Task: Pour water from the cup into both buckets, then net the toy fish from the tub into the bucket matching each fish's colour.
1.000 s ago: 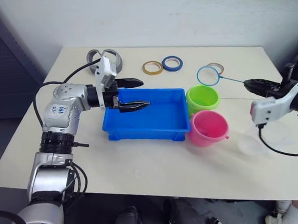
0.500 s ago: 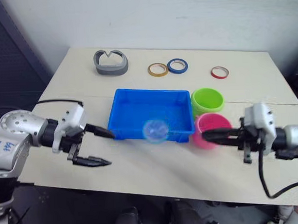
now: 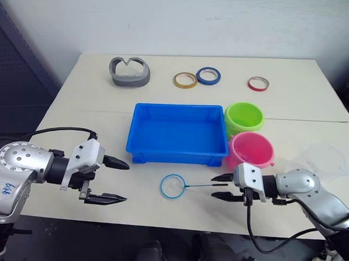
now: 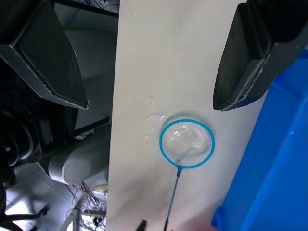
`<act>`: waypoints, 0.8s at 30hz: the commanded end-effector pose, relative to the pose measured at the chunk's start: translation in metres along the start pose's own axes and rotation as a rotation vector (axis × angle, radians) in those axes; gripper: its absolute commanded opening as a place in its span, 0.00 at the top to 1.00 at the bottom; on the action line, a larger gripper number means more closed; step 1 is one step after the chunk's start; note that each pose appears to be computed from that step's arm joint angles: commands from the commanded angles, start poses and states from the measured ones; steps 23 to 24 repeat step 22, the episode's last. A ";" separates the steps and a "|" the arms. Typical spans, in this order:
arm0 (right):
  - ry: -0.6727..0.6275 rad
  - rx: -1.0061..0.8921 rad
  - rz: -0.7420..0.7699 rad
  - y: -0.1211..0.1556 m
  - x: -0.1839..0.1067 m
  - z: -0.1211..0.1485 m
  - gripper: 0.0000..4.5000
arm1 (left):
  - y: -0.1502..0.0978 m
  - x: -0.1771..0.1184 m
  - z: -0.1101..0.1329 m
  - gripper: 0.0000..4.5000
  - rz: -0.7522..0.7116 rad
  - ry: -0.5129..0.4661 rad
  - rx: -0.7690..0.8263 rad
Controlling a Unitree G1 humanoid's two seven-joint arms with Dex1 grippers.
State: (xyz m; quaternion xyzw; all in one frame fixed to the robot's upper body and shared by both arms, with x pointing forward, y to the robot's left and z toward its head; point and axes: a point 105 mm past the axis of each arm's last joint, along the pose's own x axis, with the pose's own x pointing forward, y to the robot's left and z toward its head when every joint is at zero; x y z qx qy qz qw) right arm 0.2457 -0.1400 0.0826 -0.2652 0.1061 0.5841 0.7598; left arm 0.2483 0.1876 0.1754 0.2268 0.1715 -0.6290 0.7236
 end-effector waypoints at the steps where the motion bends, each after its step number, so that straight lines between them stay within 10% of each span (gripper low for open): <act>1: -0.029 -0.056 -0.090 -0.011 -0.030 0.027 0.02 | 0.012 -0.010 0.020 0.00 0.057 -0.107 -0.007; 7: -0.060 0.118 -0.293 -0.020 -0.105 0.054 0.02 | 0.031 -0.024 0.038 0.00 0.120 -0.232 -0.072; 16: 0.109 0.373 -0.674 0.004 -0.228 0.007 0.02 | 0.056 -0.028 0.040 0.00 0.196 -0.262 -0.073; 24: 0.218 0.424 -0.772 0.025 -0.262 -0.018 0.02 | 0.058 -0.026 0.046 0.00 0.161 -0.285 -0.052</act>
